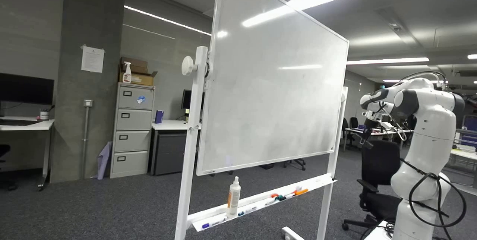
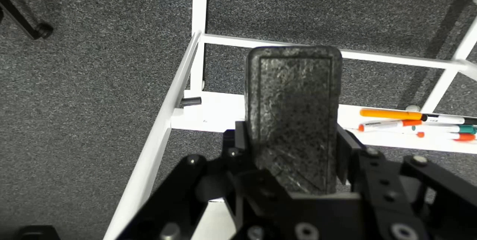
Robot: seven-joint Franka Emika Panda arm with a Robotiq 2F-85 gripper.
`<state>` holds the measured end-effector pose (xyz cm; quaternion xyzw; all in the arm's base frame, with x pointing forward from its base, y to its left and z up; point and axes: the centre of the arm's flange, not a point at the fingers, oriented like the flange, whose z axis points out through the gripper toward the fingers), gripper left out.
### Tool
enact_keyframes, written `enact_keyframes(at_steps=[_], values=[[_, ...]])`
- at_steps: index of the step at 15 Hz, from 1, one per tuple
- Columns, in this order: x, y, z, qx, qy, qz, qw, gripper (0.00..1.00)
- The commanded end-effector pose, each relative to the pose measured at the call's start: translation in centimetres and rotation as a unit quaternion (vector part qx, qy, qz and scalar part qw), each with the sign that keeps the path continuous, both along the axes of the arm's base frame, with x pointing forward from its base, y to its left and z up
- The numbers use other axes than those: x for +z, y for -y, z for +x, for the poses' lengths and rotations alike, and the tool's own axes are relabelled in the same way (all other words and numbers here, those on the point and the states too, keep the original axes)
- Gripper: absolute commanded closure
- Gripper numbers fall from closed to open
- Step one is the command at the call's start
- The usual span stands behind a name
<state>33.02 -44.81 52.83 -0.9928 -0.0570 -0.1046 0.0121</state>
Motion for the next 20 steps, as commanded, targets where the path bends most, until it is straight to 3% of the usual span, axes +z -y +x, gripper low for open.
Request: enact_keyframes(at_steps=[1,5,8,12,16,17,18,19,20], values=[[-0.6,-0.1,1.1,-0.063,-0.005,0.008,0.998,0.66],[-5.2,-1.1,2.0,-0.179,-0.012,-0.007,0.9838,0.66],[-8.4,-3.8,1.8,-0.253,-0.044,-0.025,0.9662,0.66],[-11.2,-8.1,2.1,-0.345,-0.115,0.0,0.9314,0.66],[-11.9,-12.7,3.4,-0.413,-0.154,0.068,0.8952,0.66],[-12.0,-13.5,3.8,-0.419,-0.153,0.078,0.8915,0.66],[-13.0,-11.3,4.5,-0.397,-0.162,0.051,0.902,0.66],[-12.9,-11.9,4.9,-0.396,-0.162,0.052,0.9022,0.41],[-13.0,-11.9,4.9,-0.395,-0.163,0.052,0.9025,0.41]])
